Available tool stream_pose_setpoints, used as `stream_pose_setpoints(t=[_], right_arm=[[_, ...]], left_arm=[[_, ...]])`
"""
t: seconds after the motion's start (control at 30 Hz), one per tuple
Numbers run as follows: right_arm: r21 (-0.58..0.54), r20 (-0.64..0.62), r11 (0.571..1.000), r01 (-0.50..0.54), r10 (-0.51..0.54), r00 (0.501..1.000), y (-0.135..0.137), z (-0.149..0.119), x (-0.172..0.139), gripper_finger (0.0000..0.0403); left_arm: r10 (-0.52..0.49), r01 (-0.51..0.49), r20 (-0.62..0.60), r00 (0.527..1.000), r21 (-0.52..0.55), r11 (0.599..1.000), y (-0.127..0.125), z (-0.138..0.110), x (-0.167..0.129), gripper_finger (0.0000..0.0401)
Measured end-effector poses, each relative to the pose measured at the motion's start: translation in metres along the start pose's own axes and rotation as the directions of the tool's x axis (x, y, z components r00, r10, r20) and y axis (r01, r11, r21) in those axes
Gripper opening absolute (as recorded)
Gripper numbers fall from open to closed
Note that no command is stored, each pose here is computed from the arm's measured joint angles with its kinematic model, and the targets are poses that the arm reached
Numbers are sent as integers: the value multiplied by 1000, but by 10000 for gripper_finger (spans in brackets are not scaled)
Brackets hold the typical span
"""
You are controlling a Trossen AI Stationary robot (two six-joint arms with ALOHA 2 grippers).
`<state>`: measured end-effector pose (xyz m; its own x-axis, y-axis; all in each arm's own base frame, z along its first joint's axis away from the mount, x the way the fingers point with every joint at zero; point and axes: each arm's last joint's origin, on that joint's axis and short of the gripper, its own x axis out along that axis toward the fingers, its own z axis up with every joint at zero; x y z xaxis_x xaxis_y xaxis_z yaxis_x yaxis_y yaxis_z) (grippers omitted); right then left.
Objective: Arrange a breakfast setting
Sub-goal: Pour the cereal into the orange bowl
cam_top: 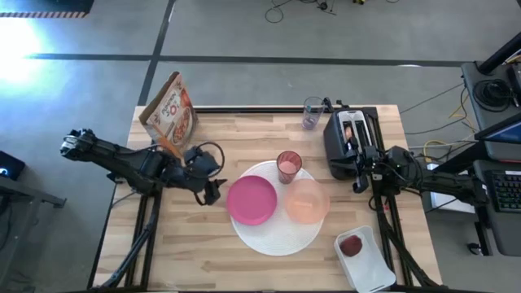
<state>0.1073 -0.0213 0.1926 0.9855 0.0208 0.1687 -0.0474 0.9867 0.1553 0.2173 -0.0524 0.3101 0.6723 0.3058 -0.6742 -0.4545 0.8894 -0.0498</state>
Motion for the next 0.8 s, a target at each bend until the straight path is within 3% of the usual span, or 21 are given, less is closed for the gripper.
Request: stream_pose_setpoints(t=[0.2,0.37,0.5,0.63,0.73,0.8], right_arm=[[0,0,1000,0,0,1000,0,0,0,75],[0,0,1000,0,0,1000,0,0,0,74],[0,0,1000,0,0,1000,0,0,0,79],[0,0,1000,0,0,1000,0,0,0,84],[0,0,1000,0,0,1000,0,0,0,86],[0,0,1000,0,0,1000,0,0,0,86]], left_arm=[[73,-100,-191,979,-136,986,12,-17,-3,223],[191,-271,-324,927,-223,936,27,-31,-11,236],[313,-424,-365,877,-278,862,38,-37,-19,263],[418,-533,-346,840,-383,754,47,-35,-29,297],[488,-571,-298,821,-472,672,51,-33,-34,320],[501,-568,-277,820,-510,646,55,-33,-34,333]])
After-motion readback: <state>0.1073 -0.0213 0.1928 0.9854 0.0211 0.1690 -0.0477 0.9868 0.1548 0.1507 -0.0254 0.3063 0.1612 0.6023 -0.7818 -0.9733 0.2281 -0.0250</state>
